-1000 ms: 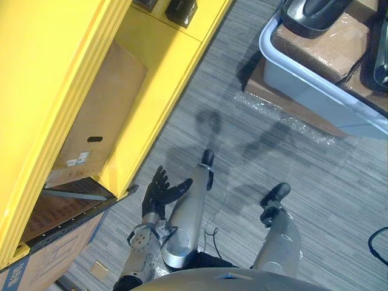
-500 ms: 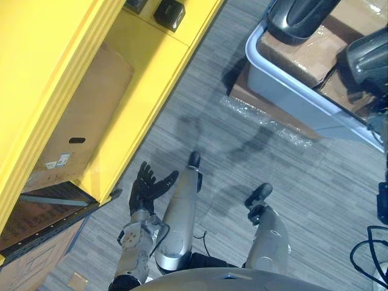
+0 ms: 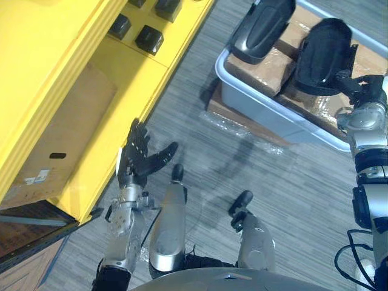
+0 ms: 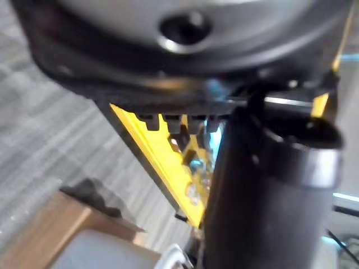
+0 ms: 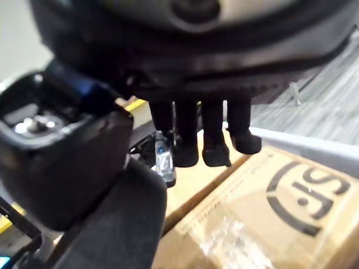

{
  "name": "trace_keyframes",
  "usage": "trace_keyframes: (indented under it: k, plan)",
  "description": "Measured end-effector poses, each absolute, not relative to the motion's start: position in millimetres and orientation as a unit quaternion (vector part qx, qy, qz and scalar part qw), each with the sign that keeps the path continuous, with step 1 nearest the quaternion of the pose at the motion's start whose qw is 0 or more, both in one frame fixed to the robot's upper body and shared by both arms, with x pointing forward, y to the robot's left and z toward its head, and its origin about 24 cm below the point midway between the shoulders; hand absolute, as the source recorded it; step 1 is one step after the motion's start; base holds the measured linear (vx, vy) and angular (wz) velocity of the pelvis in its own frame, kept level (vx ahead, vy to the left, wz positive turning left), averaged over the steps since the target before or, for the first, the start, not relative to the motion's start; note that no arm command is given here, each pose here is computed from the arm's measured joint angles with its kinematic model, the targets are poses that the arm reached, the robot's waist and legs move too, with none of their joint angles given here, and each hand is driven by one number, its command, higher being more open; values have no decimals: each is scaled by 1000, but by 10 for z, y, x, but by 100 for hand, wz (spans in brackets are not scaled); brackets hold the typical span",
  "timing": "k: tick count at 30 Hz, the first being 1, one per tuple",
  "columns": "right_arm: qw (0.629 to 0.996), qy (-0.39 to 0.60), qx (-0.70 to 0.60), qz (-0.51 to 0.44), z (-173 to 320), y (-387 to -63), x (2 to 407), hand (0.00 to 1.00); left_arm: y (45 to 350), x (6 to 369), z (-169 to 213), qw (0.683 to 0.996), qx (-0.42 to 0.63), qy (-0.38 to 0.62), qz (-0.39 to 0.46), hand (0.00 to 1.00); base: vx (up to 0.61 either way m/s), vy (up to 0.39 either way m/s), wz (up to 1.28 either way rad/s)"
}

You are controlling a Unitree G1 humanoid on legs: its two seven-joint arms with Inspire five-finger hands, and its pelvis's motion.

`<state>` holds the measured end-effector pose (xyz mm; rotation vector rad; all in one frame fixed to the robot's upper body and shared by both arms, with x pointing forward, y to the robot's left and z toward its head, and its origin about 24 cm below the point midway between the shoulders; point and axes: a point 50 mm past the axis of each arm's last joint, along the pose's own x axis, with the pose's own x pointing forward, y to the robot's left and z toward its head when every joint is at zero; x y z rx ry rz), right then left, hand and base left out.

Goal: Walk over and take three plastic housings, then place them on the shelf

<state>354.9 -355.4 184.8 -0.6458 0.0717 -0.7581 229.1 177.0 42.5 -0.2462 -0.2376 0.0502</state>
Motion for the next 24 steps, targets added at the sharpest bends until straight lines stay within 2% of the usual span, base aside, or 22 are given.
trace_keyframes:
  k: [6, 11, 16, 24]
  plan:
    - [863, -6, -347, -366, 2066, -3427, 3624, 0, 1637, 2622, 835, 975, -113, -186, -38, 100, -34, -9, -13]
    - [845, -68, -394, -355, 2380, -3228, 3701, 0, 1633, 2990, 1131, 973, -111, -187, -82, 100, -21, 2, -23]
    - [847, -111, -410, -319, 2526, -2898, 3846, 0, 1669, 3483, 1227, 979, -150, -100, -98, 100, -14, 12, -17]
    - [838, -165, -436, -283, 2698, -2609, 3930, 0, 1597, 3693, 1129, 982, -147, 19, -115, 100, 6, 8, -6]
